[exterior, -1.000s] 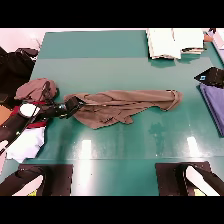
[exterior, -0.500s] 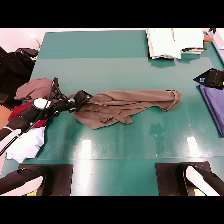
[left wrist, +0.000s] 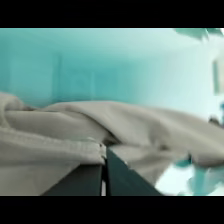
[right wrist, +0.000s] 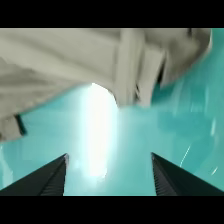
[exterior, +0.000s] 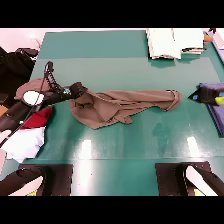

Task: Fold the shirts.

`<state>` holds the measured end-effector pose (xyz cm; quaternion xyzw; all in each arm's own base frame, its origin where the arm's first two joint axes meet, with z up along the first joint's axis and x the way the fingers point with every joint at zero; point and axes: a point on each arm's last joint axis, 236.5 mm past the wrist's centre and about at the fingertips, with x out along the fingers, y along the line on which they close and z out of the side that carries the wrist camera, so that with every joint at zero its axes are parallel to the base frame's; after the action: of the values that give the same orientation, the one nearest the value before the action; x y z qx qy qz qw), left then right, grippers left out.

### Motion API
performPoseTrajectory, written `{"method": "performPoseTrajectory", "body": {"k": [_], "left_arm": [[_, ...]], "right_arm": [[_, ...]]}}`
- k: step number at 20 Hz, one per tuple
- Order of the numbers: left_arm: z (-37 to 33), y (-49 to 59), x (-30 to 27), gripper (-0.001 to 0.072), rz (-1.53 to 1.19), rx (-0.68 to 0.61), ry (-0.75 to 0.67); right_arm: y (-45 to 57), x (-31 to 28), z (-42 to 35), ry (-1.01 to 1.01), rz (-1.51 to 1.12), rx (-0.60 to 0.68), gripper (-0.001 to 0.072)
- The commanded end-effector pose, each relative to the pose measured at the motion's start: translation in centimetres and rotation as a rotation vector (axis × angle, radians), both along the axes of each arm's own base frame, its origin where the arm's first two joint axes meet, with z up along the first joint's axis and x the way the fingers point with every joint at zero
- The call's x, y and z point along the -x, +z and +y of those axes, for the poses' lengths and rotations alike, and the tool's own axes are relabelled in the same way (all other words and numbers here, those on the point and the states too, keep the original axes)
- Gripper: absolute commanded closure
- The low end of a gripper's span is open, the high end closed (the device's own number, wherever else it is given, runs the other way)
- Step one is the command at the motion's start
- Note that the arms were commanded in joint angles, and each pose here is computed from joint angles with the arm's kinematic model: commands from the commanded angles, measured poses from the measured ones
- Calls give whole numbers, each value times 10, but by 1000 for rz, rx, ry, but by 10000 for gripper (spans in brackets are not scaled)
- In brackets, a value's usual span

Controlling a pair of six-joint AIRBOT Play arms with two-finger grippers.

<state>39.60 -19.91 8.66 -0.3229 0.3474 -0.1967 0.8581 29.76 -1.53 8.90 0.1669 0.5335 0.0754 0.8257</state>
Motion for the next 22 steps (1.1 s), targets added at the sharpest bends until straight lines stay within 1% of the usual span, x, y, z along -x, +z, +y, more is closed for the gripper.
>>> {"method": "performPoseTrajectory", "body": {"k": [1,4,7,9,11,12,13,14,15,17,19,21,22], "left_arm": [[1,31,25,686,-95,-138,-127],[3,28,49,686,-68,-223,-213],[8,17,71,685,-4,-308,-291],[19,12,79,685,39,-376,-306],[39,15,81,685,72,-475,-294],[48,21,79,685,73,-522,-281],[58,30,76,685,58,-577,-272],[67,38,73,685,43,-622,-261],[77,48,71,685,31,-669,-248],[95,66,70,685,23,-750,-226],[112,84,69,685,10,-820,-192],[113,96,66,686,-18,-821,-178],[112,97,65,685,-23,-816,-178]], "right_arm": [[-60,16,0,-54,88,-24,111],[-93,2,8,-52,85,-13,111],[-116,-26,23,-5,84,4,111],[-126,-49,27,8,68,19,112],[-132,-66,28,17,67,29,120],[-134,-72,26,19,75,28,171],[-136,-76,25,20,79,27,298],[-136,-80,25,21,78,27,529],[-133,-81,25,28,73,28,696],[-107,-78,31,70,59,23,698],[-55,-66,41,128,11,15,698],[13,-50,51,158,-88,18,698],[46,-42,54,135,-145,17,698]]}}
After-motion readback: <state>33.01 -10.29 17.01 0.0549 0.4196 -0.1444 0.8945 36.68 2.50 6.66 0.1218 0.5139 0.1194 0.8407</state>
